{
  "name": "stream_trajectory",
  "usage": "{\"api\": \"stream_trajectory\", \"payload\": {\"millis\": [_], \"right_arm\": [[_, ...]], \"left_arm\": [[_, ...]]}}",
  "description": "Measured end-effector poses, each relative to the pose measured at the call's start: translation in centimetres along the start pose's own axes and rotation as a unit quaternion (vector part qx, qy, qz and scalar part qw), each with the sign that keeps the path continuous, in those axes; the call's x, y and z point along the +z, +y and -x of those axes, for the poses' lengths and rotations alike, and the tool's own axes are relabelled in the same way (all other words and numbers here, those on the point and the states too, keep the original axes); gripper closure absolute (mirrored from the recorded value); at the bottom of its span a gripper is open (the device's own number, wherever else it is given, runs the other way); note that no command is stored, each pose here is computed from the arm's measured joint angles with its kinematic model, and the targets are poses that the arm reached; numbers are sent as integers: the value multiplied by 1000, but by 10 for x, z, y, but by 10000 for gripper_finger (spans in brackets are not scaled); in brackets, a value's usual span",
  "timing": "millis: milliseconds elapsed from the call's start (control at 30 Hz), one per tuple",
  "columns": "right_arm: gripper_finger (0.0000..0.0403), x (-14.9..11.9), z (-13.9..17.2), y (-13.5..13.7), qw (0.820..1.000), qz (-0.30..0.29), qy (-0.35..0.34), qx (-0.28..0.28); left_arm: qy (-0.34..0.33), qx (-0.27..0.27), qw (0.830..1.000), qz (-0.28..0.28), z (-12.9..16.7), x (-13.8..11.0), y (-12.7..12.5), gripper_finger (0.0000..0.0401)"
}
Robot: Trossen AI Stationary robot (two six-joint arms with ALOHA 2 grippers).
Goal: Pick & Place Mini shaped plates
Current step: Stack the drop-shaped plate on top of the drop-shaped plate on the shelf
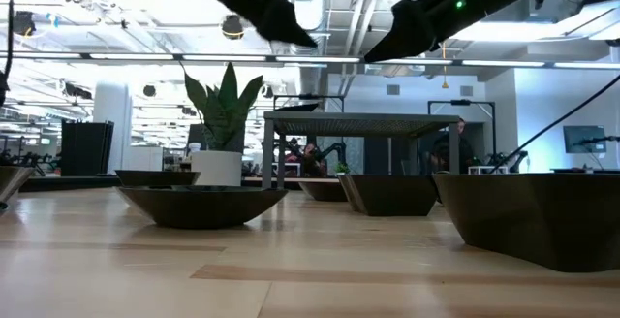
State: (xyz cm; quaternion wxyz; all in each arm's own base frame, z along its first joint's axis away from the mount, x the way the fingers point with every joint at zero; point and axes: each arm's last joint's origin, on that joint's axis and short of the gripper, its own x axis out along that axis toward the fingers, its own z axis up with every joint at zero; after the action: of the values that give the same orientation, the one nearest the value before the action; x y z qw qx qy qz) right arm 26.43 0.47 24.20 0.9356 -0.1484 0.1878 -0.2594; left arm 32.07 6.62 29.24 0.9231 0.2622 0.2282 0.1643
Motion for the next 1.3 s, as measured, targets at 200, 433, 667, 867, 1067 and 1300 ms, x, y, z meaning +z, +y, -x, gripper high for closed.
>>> {"api": "stream_trajectory", "payload": {"millis": [200,433,667,867,1067,1300], "right_arm": [[275,17,27,14,998,10,11,56],[275,13,49,31,978,-88,124,141],[275,0,71,50,875,-247,292,296],[275,-13,102,64,731,-405,487,254],[275,-19,140,83,595,-514,597,159],[275,-39,171,101,480,-485,731,28]], "left_arm": [[-19,-19,999,27,27,5,-8,294],[8,-43,999,20,40,-29,-23,299],[20,-50,998,16,44,-46,-31,300],[24,-51,997,45,43,-48,-33,300],[24,-51,997,57,43,-48,-33,300],[19,-58,997,55,45,-46,-37,300]]}}
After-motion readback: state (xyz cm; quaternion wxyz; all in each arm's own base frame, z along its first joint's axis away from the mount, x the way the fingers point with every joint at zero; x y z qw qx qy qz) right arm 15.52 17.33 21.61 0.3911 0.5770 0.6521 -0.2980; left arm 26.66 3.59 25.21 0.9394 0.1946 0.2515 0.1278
